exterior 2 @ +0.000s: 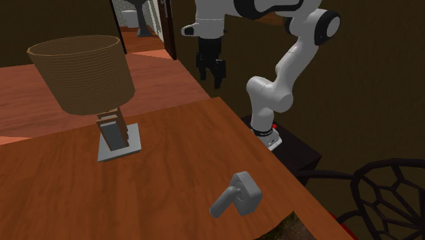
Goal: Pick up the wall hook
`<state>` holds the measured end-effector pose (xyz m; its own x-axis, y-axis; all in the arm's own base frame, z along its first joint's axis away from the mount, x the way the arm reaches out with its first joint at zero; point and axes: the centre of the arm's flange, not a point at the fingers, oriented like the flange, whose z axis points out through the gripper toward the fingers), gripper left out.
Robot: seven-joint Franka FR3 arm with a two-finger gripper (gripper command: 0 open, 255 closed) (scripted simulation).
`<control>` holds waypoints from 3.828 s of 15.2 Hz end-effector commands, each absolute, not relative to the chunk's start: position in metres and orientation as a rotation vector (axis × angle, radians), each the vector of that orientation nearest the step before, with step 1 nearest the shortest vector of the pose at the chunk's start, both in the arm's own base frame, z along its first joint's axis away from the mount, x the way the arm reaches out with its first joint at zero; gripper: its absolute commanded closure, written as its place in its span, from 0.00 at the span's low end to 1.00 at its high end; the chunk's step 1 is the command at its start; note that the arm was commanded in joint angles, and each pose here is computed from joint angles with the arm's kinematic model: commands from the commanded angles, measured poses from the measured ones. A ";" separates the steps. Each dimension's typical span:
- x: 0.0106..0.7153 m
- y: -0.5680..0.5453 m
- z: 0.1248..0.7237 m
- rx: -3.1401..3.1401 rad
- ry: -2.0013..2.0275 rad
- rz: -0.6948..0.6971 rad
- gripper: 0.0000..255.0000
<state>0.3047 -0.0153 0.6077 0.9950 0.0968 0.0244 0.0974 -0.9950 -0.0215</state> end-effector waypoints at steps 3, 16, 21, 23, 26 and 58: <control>0.316 0.010 0.604 -3.117 -0.133 -0.005 0.00; 0.393 0.169 0.571 -3.119 -0.015 0.198 0.00; 0.424 0.229 0.555 -3.115 0.031 0.276 0.00; 0.437 0.253 0.548 -3.112 0.049 0.307 0.00; 0.456 0.288 0.537 -3.108 0.076 0.354 0.00; 0.486 0.340 0.522 -3.100 0.117 0.424 1.00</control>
<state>0.4860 0.3397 0.5169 0.9606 -0.0728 -0.2683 -0.0758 -0.9971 -0.0005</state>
